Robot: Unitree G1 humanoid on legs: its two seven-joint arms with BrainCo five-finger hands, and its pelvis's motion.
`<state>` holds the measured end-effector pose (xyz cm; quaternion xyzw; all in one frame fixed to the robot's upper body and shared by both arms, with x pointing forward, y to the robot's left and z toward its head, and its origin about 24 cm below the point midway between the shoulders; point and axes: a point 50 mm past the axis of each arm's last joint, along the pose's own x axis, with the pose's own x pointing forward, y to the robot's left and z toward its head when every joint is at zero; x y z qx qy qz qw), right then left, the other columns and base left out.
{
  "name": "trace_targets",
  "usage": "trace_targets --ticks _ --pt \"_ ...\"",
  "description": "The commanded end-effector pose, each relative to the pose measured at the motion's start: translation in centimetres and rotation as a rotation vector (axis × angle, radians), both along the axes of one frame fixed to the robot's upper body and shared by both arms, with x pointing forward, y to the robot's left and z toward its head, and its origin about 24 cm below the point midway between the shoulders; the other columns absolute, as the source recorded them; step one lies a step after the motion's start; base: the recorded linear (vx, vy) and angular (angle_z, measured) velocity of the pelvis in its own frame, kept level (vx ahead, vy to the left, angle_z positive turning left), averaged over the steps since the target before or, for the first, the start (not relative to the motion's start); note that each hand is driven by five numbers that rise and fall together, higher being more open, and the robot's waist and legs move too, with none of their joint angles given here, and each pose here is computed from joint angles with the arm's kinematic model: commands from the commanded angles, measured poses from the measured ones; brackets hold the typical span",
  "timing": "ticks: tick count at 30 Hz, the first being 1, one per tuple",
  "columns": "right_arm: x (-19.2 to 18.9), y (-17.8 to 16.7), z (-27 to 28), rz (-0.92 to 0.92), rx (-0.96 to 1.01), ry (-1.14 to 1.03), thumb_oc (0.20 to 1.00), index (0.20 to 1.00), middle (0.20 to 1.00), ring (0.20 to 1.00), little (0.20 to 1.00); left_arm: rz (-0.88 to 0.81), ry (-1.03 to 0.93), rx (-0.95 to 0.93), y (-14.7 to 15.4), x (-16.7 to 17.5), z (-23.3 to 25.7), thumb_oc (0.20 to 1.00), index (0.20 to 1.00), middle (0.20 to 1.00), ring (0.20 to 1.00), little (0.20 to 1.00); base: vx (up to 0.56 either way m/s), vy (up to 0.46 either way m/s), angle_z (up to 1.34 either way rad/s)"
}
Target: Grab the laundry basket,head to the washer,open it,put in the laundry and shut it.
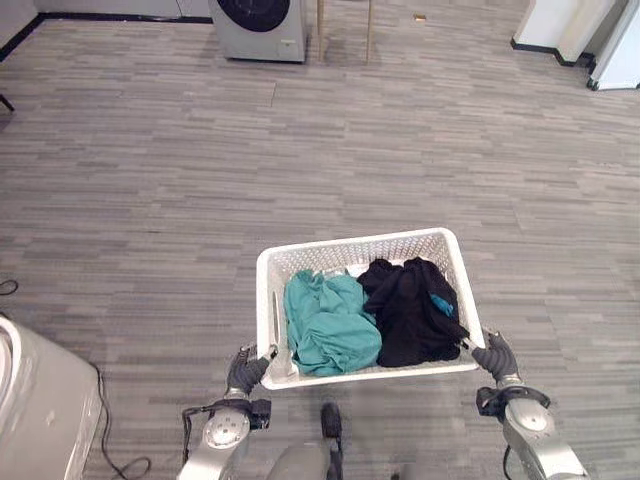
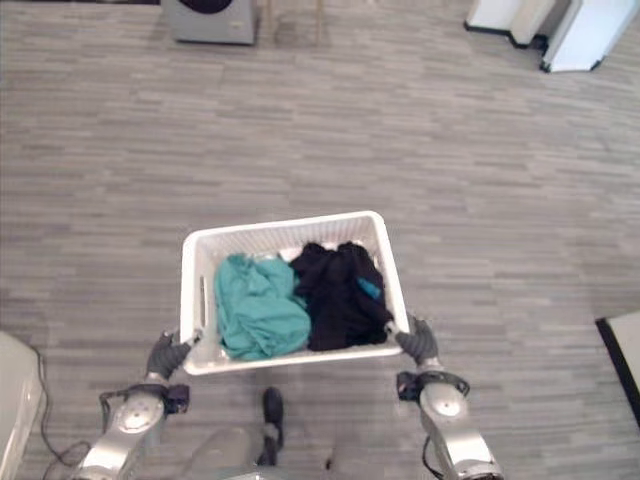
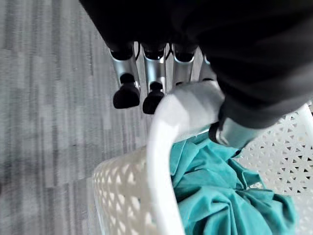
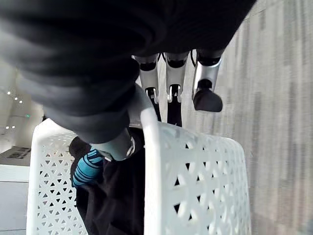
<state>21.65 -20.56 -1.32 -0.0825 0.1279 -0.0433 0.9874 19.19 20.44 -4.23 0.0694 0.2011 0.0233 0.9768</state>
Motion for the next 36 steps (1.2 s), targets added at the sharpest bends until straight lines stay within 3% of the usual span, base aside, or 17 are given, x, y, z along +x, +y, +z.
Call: trace_targets --ticks 1,10,18,36 --pt "1.5 2.5 3.5 0.214 0.092 -0.197 0.2 0.2 0.2 0.2 0.2 -0.052 -0.223 -0.116 -1.1 1.7 3.7 0.2 0.2 0.2 0.2 0.2 0.55 0.039 -0.21" --pt "-0.8 0.1 1.3 0.101 0.081 -0.099 0.2 0.2 0.2 0.2 0.2 -0.077 -0.197 -0.11 -1.9 1.7 2.8 0.2 0.2 0.2 0.2 0.2 0.59 -0.104 0.46" --pt "-0.3 -1.9 2.3 0.036 0.059 -0.128 0.2 0.2 0.2 0.2 0.2 -0.118 -0.199 -0.134 -2.7 2.3 3.2 0.2 0.2 0.2 0.2 0.2 0.4 -0.149 0.41" --pt "0.0 0.8 1.8 0.118 0.069 -0.124 0.2 0.2 0.2 0.2 0.2 -0.072 -0.161 -0.084 -1.3 1.3 2.5 0.2 0.2 0.2 0.2 0.2 0.48 0.091 -0.34"
